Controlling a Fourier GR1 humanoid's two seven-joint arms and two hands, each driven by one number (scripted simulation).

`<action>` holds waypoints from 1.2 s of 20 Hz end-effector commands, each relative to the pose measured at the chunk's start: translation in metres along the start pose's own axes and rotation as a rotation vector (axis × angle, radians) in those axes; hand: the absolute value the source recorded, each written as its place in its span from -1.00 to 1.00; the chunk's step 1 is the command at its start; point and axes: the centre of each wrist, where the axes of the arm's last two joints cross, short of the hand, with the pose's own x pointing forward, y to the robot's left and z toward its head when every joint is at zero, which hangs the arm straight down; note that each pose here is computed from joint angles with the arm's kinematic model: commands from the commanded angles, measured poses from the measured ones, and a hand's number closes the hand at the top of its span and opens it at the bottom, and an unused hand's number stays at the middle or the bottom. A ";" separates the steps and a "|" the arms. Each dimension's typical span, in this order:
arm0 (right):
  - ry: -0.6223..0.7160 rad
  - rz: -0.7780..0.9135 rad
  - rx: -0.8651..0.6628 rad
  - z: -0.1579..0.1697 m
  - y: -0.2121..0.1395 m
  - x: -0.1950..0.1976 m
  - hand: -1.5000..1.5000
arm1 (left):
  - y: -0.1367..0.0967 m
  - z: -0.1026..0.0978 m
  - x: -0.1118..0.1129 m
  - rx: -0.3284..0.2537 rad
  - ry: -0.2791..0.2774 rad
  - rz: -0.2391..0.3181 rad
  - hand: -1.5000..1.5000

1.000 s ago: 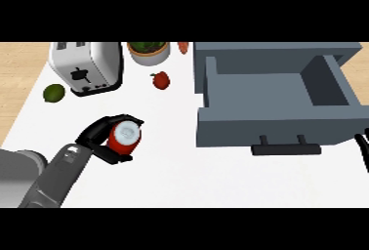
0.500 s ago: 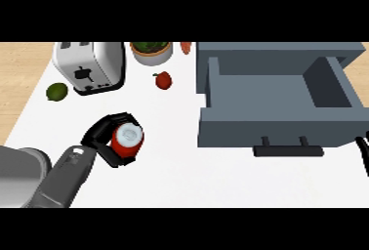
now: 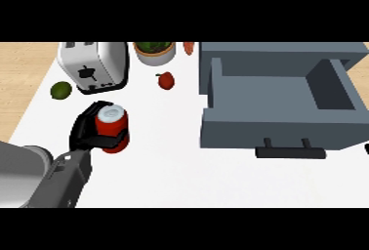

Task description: Pick up the can, place it into the drawer and close the drawer

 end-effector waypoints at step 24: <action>-0.032 -0.007 -0.006 0.003 -0.001 0.001 -1.00 | -0.192 -0.037 0.226 -0.172 -0.142 -0.068 1.00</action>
